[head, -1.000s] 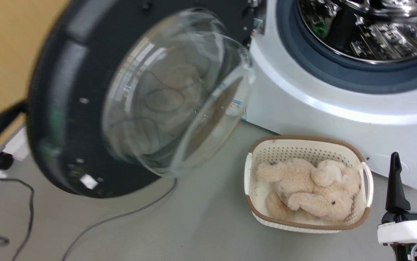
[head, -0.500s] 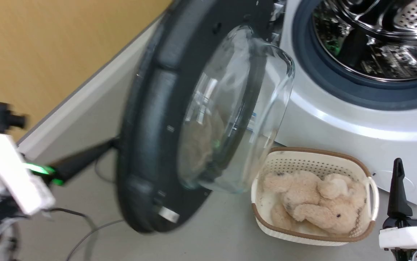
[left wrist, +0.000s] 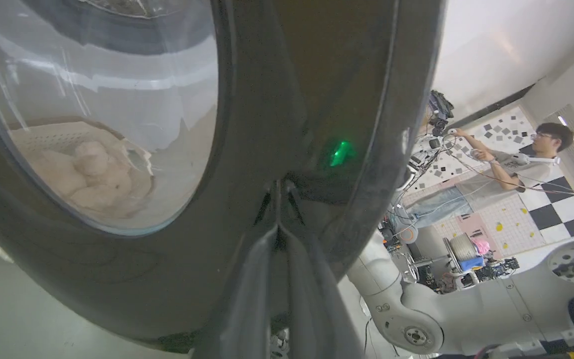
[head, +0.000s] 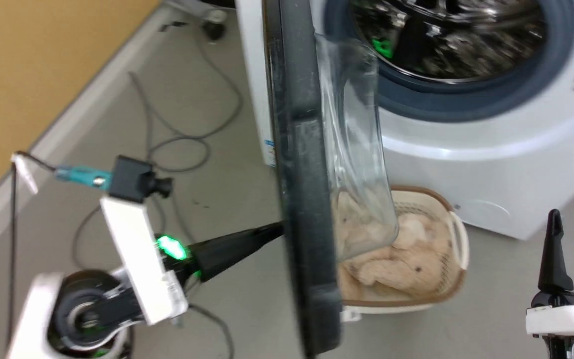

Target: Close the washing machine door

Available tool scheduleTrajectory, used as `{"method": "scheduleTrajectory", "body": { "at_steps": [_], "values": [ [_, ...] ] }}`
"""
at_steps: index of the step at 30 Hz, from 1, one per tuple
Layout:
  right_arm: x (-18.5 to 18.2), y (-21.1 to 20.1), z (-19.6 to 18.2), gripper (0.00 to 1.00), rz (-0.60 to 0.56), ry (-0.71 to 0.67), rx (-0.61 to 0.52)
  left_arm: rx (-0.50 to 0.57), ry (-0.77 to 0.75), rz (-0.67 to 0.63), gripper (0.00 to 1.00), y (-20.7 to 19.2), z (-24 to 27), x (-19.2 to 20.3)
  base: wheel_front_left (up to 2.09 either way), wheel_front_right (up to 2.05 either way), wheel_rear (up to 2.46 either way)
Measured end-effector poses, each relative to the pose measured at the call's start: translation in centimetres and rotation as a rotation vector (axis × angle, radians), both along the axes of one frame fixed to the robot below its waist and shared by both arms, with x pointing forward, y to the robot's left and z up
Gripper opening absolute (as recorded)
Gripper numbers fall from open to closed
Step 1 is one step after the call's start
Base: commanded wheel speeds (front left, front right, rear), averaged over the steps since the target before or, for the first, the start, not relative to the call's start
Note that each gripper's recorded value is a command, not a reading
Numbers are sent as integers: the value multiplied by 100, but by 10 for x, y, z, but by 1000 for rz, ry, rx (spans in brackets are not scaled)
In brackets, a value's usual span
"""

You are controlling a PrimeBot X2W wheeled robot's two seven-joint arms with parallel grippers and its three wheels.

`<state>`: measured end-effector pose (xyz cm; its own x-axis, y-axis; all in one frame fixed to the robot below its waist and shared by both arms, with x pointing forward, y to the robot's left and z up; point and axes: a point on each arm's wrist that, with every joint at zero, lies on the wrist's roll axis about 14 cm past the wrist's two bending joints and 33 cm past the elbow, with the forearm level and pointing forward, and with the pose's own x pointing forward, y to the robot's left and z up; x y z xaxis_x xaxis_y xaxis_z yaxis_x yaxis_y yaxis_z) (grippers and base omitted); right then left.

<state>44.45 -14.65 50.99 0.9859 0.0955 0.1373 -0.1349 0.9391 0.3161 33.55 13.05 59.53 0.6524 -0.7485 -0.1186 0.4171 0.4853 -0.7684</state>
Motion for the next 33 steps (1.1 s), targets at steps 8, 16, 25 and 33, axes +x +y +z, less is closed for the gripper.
{"method": "scheduleTrajectory", "body": {
  "at_steps": [8, 16, 25, 33],
  "values": [
    [-13, -45, -4, 100, -121, 14, -10, -98, -27, -141, 0, -74, 1, 36, 0, 0, 0],
    [-31, -95, -5, 100, -259, 26, -26, -155, -41, -156, 0, -126, -9, 79, 0, 0, 0],
    [-55, -134, -10, 100, -377, 52, -32, -132, -65, -115, 0, -165, -39, 113, 0, 0, 0],
    [-65, -148, -7, 100, -419, 50, -34, -83, -70, -93, 0, -185, -72, 113, 0, 0, 0]
  ]
}}
